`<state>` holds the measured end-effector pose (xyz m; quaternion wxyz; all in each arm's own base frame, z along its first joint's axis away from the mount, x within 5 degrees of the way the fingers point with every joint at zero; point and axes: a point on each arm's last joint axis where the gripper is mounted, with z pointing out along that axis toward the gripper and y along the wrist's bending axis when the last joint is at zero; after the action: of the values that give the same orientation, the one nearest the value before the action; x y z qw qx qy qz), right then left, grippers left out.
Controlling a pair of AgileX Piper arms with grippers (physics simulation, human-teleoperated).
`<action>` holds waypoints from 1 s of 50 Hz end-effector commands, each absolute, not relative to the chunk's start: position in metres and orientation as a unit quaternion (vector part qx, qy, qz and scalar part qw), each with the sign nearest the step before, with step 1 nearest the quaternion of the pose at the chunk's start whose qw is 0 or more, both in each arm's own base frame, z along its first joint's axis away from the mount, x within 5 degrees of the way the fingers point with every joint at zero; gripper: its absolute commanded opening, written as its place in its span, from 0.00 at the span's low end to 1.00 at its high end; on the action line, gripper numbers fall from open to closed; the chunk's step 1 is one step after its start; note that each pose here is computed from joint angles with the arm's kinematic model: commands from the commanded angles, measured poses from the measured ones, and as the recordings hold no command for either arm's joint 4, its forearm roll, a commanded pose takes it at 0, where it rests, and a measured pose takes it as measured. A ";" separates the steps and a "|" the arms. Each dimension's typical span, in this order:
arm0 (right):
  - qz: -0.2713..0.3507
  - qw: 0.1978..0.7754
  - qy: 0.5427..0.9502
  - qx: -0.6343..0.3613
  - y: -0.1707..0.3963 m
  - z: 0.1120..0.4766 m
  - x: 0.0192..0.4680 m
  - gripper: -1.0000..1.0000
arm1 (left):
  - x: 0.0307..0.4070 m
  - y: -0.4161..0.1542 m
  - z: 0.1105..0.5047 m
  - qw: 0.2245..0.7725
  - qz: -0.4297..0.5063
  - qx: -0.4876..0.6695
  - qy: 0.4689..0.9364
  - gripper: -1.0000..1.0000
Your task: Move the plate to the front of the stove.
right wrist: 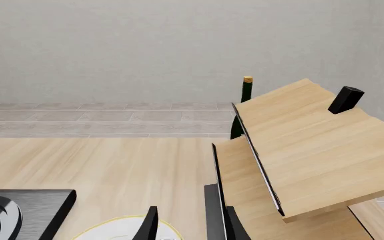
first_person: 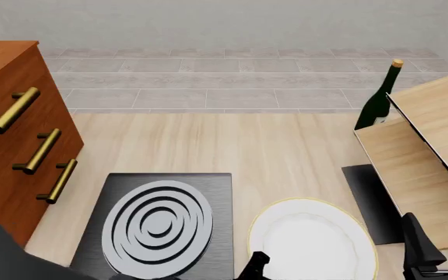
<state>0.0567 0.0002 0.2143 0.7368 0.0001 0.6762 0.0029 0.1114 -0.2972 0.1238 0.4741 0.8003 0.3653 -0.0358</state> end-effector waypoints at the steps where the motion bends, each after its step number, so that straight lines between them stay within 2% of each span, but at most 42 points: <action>1: 0.003 0.737 0.676 0.000 0.000 0.214 0.057 1.00 | 0.116 -0.286 0.137 0.497 -0.017 0.793 0.353 0.00; 29: 0.003 0.737 0.676 0.000 0.000 0.214 0.057 1.00 | 0.121 -0.270 0.167 0.539 0.017 0.779 0.319 0.00; 50: 0.003 0.737 0.676 0.000 0.000 0.214 0.057 1.00 | 0.145 -0.258 0.177 0.556 0.063 0.763 0.323 0.00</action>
<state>0.0567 0.0002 0.2143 0.7367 0.0002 0.6762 0.0029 0.1337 -0.2618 0.1691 0.5431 0.7725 0.3266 0.0400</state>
